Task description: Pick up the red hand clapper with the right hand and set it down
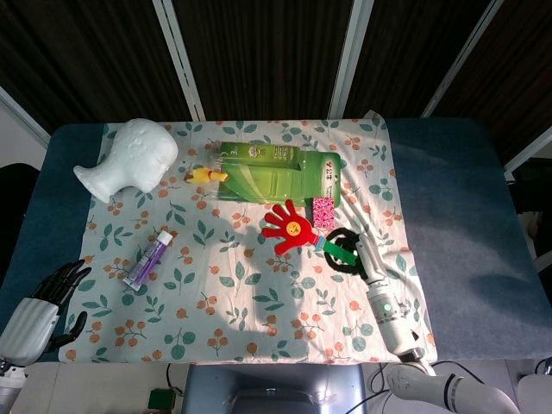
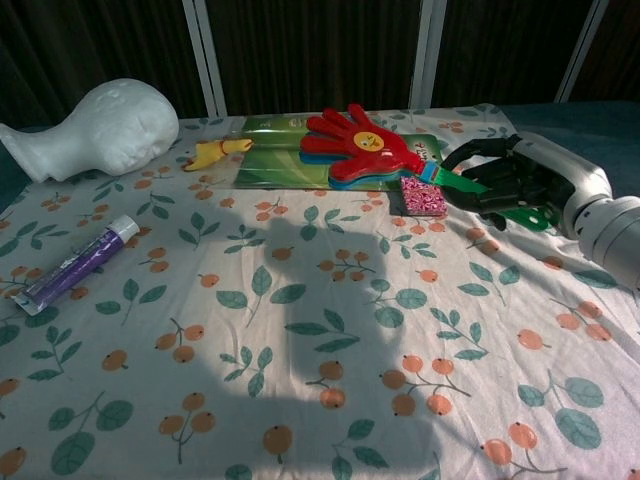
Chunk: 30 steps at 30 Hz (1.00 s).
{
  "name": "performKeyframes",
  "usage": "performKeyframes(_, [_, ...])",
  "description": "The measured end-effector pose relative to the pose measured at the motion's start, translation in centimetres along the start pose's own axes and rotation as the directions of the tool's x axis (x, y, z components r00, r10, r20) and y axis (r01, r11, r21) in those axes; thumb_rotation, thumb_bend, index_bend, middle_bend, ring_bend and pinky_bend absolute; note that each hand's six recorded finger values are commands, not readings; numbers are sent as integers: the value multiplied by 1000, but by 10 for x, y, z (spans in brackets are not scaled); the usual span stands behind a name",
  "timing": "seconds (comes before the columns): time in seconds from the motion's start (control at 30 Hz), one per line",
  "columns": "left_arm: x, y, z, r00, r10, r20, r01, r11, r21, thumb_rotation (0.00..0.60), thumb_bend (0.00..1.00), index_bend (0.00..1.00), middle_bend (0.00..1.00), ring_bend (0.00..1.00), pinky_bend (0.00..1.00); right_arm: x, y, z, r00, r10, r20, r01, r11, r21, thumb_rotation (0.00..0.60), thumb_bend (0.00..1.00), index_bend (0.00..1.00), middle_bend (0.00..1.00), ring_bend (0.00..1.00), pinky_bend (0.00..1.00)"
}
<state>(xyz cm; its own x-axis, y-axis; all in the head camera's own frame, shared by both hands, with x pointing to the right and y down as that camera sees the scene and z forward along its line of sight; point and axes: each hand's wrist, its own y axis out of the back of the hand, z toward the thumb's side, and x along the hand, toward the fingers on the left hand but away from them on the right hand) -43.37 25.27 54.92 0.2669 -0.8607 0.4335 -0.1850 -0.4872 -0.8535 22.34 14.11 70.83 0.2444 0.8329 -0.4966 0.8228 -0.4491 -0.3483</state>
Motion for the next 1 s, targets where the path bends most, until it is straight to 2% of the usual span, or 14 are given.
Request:
performKeyframes(0.13, [0, 0, 0, 1000, 0, -1, 0, 1000, 0, 600, 492, 0, 0, 0, 172, 6, -2, 22, 991, 39, -127, -55, 990, -126, 600, 585, 1000, 829, 793, 892])
performKeyframes(0.2, [1, 0, 0, 1000, 0, -2, 0, 1000, -1, 600, 492, 0, 0, 0, 172, 10, 0, 38, 975, 42, -219, -82, 981, -175, 600, 585, 1000, 829, 794, 893])
performKeyframes(0.3, [1, 0, -1, 1000, -3, -5, 3, 1000, -2, 600, 491, 0, 0, 0, 173, 16, 8, 58, 948, 21, -318, -94, 972, -215, 600, 585, 1000, 830, 796, 896])
performKeyframes(0.4, [1, -1, -1, 1000, -6, -5, 6, 1000, -3, 600, 491, 0, 0, 0, 173, 17, 14, 64, 944, 1, -331, -80, 971, -226, 600, 584, 1000, 836, 803, 902])
performKeyframes(0.57, [1, -1, -1, 1000, -7, -3, 7, 1000, -2, 600, 491, 0, 0, 0, 173, 14, 18, 61, 953, -10, -302, -47, 982, -181, 600, 585, 1000, 851, 841, 927])
performKeyframes(0.67, [0, 0, 0, 1000, -5, 1, 5, 1000, -4, 600, 491, 0, 0, 0, 173, 10, 12, 50, 969, 34, -244, -54, 996, -75, 600, 586, 1000, 851, 842, 929])
performKeyframes(0.73, [1, 0, 0, 1000, -6, 0, 6, 1000, -5, 600, 491, 0, 0, 0, 173, 5, 8, 35, 984, 66, -167, -60, 997, 45, 600, 589, 1000, 851, 843, 932])
performKeyframes(0.77, [0, 0, 0, 1000, -6, -1, 6, 1000, -5, 600, 491, 0, 0, 0, 173, 5, 8, 31, 987, 70, -146, -60, 995, 76, 600, 590, 1000, 851, 843, 933])
performKeyframes(0.8, [0, 0, 0, 1000, -6, -1, 6, 1000, -4, 600, 491, 0, 0, 0, 173, 3, 7, 22, 992, 77, -95, -61, 986, 153, 600, 591, 1000, 851, 843, 933])
performKeyframes(0.9, [1, 0, -1, 1000, -6, -3, 6, 1000, -4, 600, 491, 0, 0, 0, 173, 1, 6, 8, 997, 81, -3, -77, 961, 266, 600, 593, 1000, 851, 843, 933])
performKeyframes(1.0, [0, 0, -1, 1000, -6, -3, 6, 1000, -3, 600, 491, 0, 0, 0, 173, 2, 6, 0, 995, 74, 60, -89, 944, 317, 600, 593, 1000, 851, 843, 932])
